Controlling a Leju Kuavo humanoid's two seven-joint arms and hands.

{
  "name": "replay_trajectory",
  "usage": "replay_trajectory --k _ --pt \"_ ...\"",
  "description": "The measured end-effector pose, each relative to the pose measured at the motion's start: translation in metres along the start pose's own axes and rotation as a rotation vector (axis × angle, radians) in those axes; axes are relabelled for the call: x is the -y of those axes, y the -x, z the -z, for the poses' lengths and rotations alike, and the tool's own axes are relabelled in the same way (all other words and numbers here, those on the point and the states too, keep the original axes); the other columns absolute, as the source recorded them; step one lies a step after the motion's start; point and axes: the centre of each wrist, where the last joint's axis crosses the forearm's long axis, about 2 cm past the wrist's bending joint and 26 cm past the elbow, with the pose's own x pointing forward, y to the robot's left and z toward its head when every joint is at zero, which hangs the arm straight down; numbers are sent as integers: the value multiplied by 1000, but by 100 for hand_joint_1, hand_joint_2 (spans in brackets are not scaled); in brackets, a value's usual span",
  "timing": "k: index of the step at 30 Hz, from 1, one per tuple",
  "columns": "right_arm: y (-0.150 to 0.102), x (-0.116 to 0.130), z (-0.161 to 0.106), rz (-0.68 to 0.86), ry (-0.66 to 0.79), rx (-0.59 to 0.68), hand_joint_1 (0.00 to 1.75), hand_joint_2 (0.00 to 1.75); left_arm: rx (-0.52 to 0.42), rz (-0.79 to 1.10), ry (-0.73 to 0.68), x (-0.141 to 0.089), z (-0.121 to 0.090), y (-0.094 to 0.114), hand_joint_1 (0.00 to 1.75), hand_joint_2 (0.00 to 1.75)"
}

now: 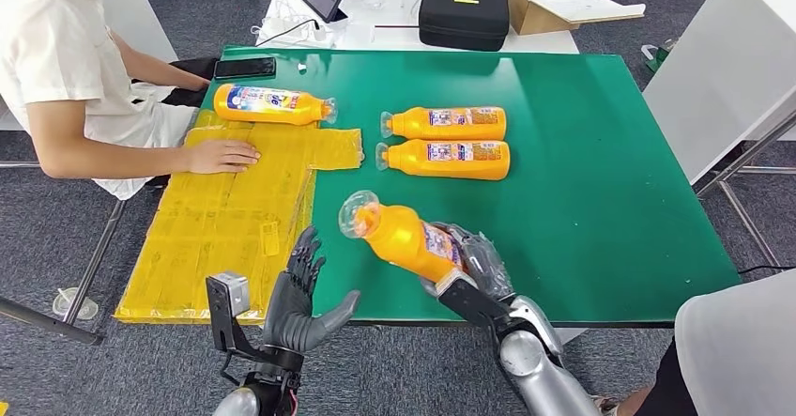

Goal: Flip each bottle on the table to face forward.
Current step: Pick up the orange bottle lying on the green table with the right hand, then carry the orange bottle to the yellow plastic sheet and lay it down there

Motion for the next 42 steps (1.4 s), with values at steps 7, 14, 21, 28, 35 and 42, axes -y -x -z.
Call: replay_trajectory --k 7,14,21,28,35,42 --pt "-22 -24 16 74 -52 120 175 175 -19 -68 63 0 10 -3 0 175" --pt "-38 -38 33 145 -126 170 175 175 11 -84 100 -1 25 -7 0 175" --pt "-45 -49 49 178 -176 178 175 175 50 -98 151 2 39 -13 0 175" --pt "-45 -53 54 193 -177 146 175 175 53 -107 154 0 43 -13 0 175" --pt "-42 -56 54 196 -182 130 175 175 46 -90 157 -1 43 -12 99 175" --pt "-42 -58 55 201 -194 123 175 175 47 -83 159 -3 47 -10 175 175"
